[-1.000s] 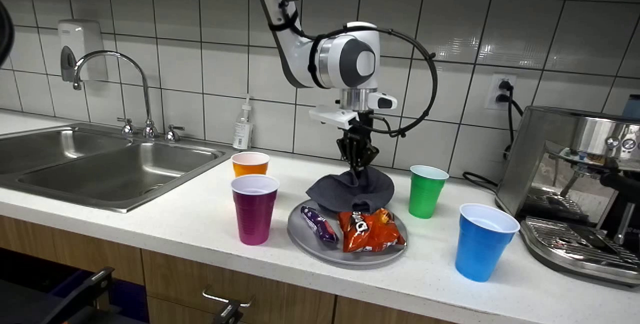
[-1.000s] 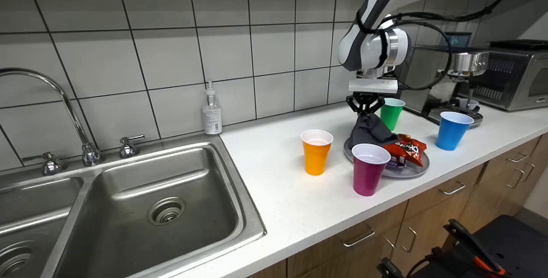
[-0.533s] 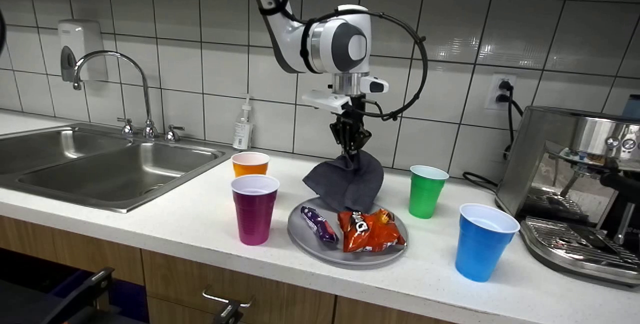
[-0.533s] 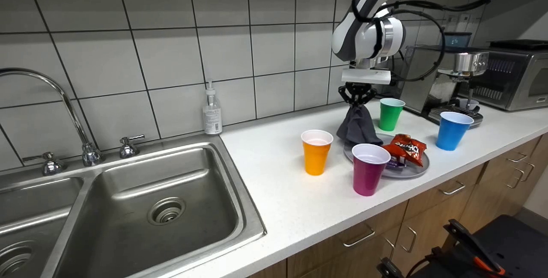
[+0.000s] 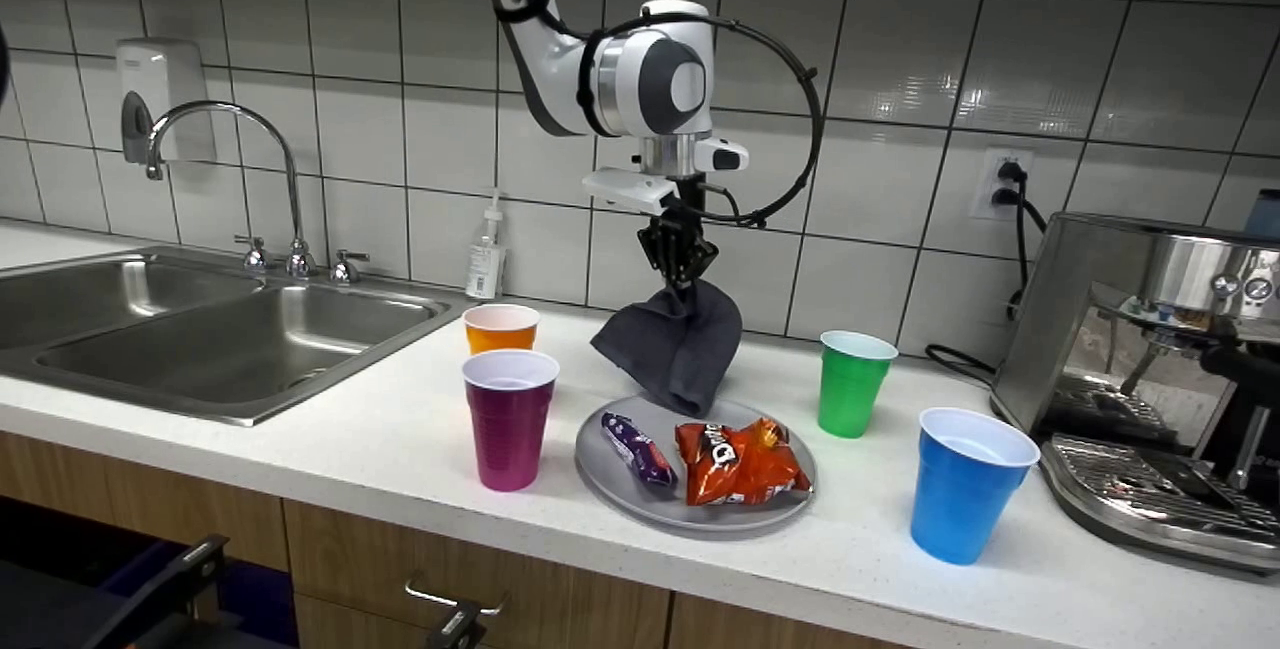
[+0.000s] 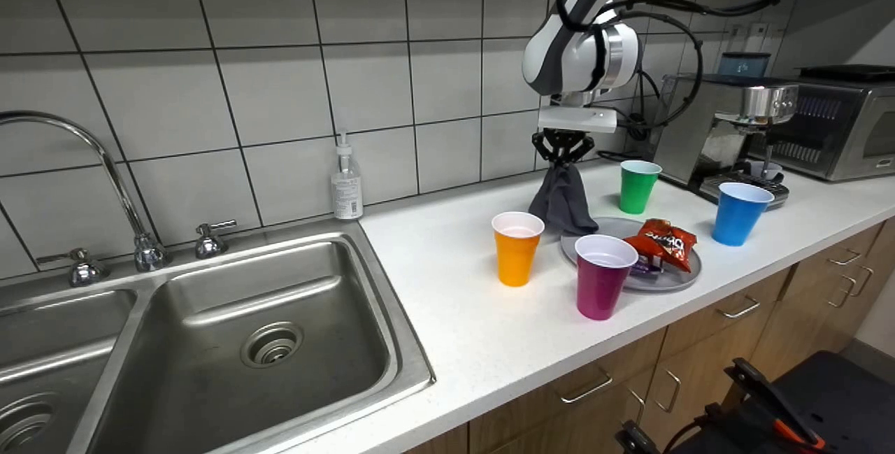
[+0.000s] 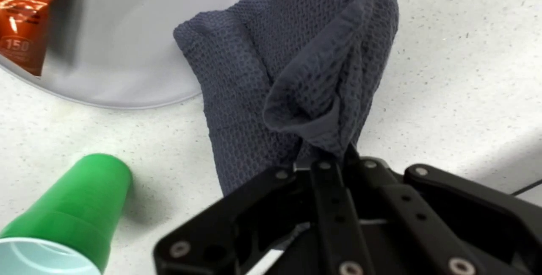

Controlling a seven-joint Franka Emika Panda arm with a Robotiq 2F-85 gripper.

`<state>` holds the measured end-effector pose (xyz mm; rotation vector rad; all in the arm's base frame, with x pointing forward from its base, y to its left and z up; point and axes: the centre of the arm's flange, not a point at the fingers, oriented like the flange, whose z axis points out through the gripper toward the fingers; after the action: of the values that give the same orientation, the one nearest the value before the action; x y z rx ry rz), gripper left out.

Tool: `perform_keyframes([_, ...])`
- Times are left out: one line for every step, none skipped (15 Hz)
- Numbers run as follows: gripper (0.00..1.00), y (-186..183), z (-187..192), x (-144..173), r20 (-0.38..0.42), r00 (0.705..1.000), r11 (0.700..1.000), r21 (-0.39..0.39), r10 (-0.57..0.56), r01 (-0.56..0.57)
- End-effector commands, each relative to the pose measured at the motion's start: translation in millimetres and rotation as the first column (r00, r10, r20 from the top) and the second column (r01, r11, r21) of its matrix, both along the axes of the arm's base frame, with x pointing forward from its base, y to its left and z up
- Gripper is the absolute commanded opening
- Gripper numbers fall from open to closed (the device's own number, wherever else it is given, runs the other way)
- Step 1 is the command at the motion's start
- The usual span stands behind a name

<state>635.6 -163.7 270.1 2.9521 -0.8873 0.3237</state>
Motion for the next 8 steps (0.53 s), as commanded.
perform_keyframes([0.02,15,11,18,0.037,0.999,1.000,-0.003,0.003,-0.002])
perform_keyframes([0.02,19,15,20,0.040,0.999,1.000,-0.001,0.007,-0.007])
perform_keyframes([0.02,24,17,23,0.044,0.999,1.000,-0.001,0.012,-0.012])
perform_keyframes([0.02,28,19,25,0.052,0.998,1.000,-0.001,0.017,-0.017])
perform_keyframes([0.02,33,21,28,0.058,0.998,1.000,-0.001,0.022,-0.021])
perform_keyframes([0.02,38,22,31,0.062,0.998,1.000,0.000,0.024,-0.024])
perform_keyframes([0.02,43,22,35,0.066,0.997,1.000,0.001,0.027,-0.027])
perform_keyframes([0.02,49,23,38,0.070,0.997,0.999,0.002,0.032,-0.032])
